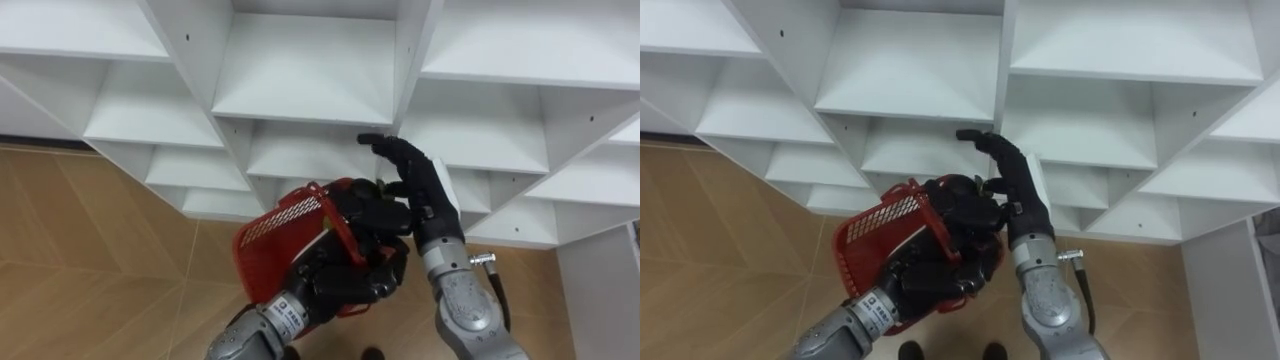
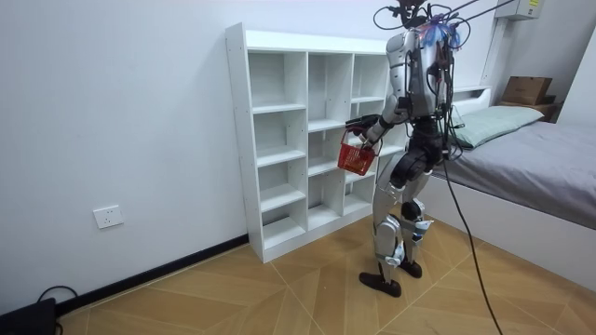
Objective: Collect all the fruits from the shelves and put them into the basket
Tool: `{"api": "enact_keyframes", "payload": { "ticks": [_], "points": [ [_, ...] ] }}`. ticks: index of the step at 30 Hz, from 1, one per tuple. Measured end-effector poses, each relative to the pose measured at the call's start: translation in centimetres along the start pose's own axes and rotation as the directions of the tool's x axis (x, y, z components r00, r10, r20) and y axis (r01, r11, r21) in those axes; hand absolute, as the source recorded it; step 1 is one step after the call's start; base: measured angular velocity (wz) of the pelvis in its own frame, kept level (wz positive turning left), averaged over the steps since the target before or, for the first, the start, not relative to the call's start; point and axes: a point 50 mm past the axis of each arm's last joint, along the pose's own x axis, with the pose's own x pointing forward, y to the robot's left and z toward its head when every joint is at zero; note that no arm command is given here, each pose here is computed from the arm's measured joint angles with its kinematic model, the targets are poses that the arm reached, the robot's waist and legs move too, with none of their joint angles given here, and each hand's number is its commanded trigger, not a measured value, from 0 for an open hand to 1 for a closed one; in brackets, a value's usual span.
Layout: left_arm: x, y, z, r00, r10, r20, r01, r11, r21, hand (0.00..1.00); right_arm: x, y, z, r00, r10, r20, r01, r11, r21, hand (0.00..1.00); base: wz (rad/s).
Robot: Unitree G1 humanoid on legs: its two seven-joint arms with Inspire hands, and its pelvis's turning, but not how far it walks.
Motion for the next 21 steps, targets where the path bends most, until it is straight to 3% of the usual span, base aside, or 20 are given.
{"api": "enact_keyframes", "payload": {
  "ticks": [21],
  "points": [
    [0.7,-0.2,1.2,0.999,-0.026,0.026,0.025,0.999,0.034,1.0,0.4,-0.1,0.7,0.999,-0.022,0.05,0.021,1.0,0.021,0.0,0.0]
  ]
}}
